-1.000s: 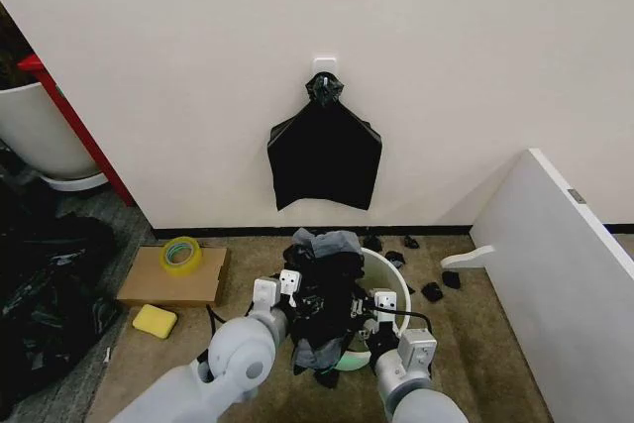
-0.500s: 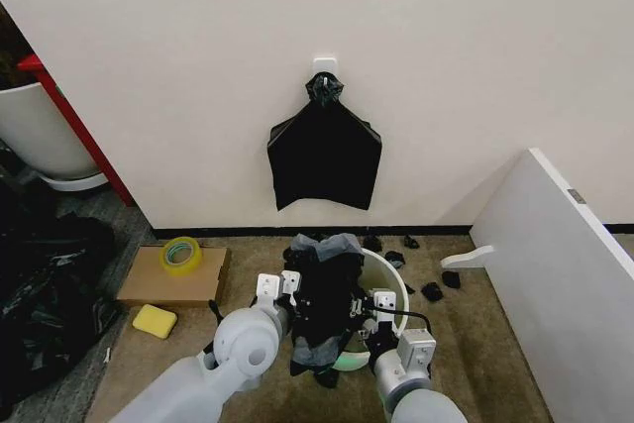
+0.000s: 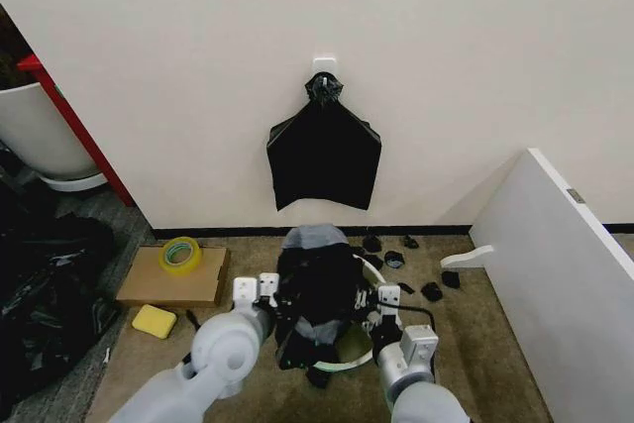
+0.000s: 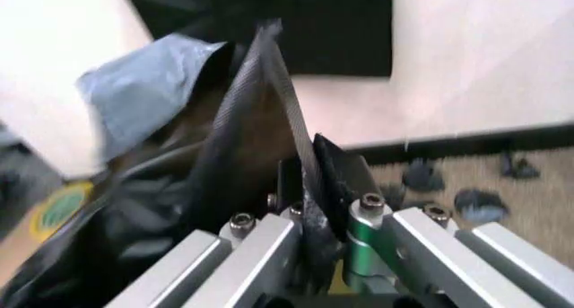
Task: Place the garbage bag over the trash bin.
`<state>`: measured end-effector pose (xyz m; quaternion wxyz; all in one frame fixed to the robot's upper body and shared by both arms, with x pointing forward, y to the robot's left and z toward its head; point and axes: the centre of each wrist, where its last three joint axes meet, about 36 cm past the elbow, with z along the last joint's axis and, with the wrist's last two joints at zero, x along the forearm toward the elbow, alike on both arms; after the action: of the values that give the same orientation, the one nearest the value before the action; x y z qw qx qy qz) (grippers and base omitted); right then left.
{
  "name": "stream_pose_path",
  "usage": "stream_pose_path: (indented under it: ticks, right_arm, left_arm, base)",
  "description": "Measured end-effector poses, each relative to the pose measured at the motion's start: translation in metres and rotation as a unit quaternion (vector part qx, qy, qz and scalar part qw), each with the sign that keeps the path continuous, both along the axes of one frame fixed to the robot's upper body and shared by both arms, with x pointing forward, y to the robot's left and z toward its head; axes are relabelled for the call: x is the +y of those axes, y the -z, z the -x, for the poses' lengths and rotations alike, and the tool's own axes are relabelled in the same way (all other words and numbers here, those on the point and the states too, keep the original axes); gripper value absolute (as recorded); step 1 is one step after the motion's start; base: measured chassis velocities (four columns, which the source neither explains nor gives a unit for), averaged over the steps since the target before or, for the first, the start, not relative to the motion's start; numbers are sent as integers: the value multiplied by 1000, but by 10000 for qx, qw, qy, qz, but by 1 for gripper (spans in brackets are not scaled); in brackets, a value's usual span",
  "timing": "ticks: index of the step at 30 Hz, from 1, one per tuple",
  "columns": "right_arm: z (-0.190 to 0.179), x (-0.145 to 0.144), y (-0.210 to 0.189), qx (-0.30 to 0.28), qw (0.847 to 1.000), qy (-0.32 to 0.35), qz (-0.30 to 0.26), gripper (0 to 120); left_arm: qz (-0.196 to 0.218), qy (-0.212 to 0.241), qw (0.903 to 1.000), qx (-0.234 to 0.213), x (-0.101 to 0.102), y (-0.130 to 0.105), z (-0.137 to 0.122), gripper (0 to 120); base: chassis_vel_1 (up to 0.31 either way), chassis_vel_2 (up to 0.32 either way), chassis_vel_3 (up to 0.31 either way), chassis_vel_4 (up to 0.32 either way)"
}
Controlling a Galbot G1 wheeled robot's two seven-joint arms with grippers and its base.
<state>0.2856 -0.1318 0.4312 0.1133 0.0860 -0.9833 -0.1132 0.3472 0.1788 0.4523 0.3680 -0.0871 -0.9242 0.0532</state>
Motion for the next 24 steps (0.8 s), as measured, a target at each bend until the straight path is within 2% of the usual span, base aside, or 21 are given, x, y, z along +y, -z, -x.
stream_pose_path:
  ticks: [3,9,11,16,18,24]
  right_arm:
    - [-9,-6,-5,-88,9999,82,-65,0]
    - [-34,-32,-14,-77,9987,510,-14,0]
    - [-35,-34,-13,-26,9985,546,15,0]
    - [-30,-38,-8,368,9971,652,120,0]
    - [-29,-38,-7,403,9970,649,133,0]
    - [-7,-33,-2,766,9957,496,141,0]
  left_arm:
    - [26,-28,9998,-183,4,-9,6,0]
    - [45,122,9955,-939,11,-37,25,0]
    - [58,132,9946,-1027,11,-39,27,0]
    - [252,172,9858,-1648,13,-42,36,0]
    - [295,163,9847,-1711,13,-42,36,0]
    - [797,-9,9735,-2141,17,-35,21,0]
  base:
    - [0,0,0,0]
    - [0,0,0,0]
    - [0,0,0,0]
    - [0,0,0,0]
    - [0,0,0,0]
    - [0,0,0,0]
